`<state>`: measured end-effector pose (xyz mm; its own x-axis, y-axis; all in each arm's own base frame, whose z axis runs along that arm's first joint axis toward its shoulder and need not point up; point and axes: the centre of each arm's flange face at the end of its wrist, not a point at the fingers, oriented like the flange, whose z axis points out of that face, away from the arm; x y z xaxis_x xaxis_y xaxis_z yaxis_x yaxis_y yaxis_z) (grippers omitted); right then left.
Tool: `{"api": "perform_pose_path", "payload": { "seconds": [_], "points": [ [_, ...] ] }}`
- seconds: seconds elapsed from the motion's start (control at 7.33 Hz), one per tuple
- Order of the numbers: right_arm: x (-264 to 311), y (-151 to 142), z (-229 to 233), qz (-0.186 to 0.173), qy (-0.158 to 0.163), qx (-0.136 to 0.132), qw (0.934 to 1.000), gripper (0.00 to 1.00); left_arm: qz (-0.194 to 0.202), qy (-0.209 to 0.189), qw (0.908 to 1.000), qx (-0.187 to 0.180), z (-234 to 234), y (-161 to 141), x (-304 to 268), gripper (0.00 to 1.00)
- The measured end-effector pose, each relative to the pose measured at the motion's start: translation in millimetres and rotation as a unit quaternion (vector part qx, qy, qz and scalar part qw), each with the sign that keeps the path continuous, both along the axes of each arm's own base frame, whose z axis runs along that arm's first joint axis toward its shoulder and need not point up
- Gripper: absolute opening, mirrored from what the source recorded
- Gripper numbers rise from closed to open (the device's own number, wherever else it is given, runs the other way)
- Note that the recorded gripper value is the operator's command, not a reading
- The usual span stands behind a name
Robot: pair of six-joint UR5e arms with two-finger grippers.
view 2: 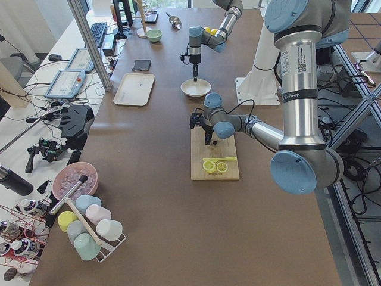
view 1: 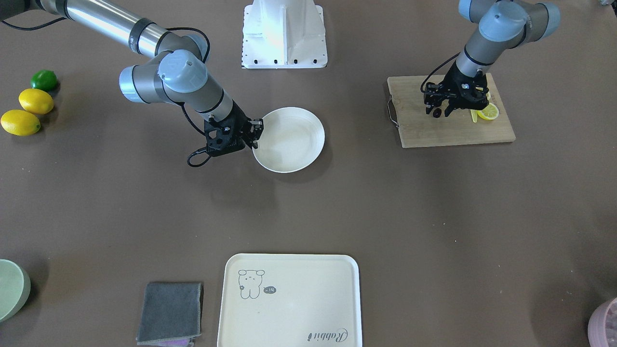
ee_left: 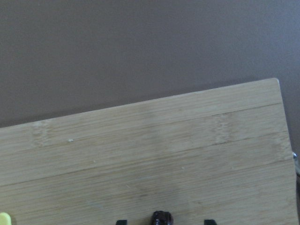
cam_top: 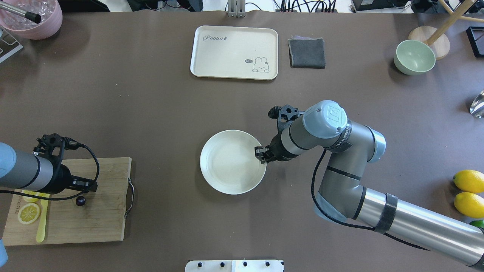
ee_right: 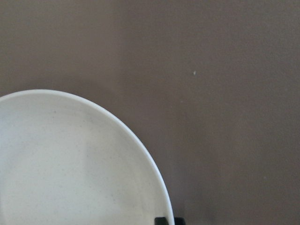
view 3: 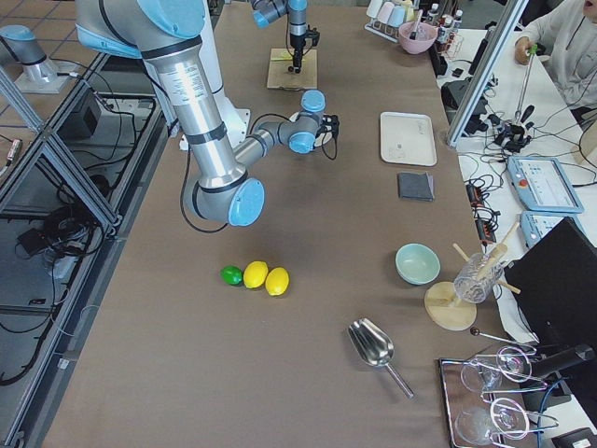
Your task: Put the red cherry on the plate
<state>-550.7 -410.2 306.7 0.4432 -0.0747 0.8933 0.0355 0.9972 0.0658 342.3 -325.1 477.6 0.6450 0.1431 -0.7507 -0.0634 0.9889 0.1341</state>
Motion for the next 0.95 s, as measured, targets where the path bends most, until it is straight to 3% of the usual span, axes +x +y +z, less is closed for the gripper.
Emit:
{"api": "perform_pose_path", "payload": {
  "seconds": [0.27,0.68,0.95],
  "points": [
    [7,-4,-7,0.004,-0.007,0.004,1.0000,1.00,-0.002,0.000,1.0000,0.000,0,-2,2,0.07],
    [62,-35,-21,0.001,-0.035,-0.011,0.9993,1.00,-0.007,0.011,0.9999,0.004,-13,-5,-1,0.01],
    [133,-62,4,0.000,-0.043,-0.040,0.9983,1.00,-0.018,0.056,0.9981,0.017,-65,-15,10,0.01]
  ]
}}
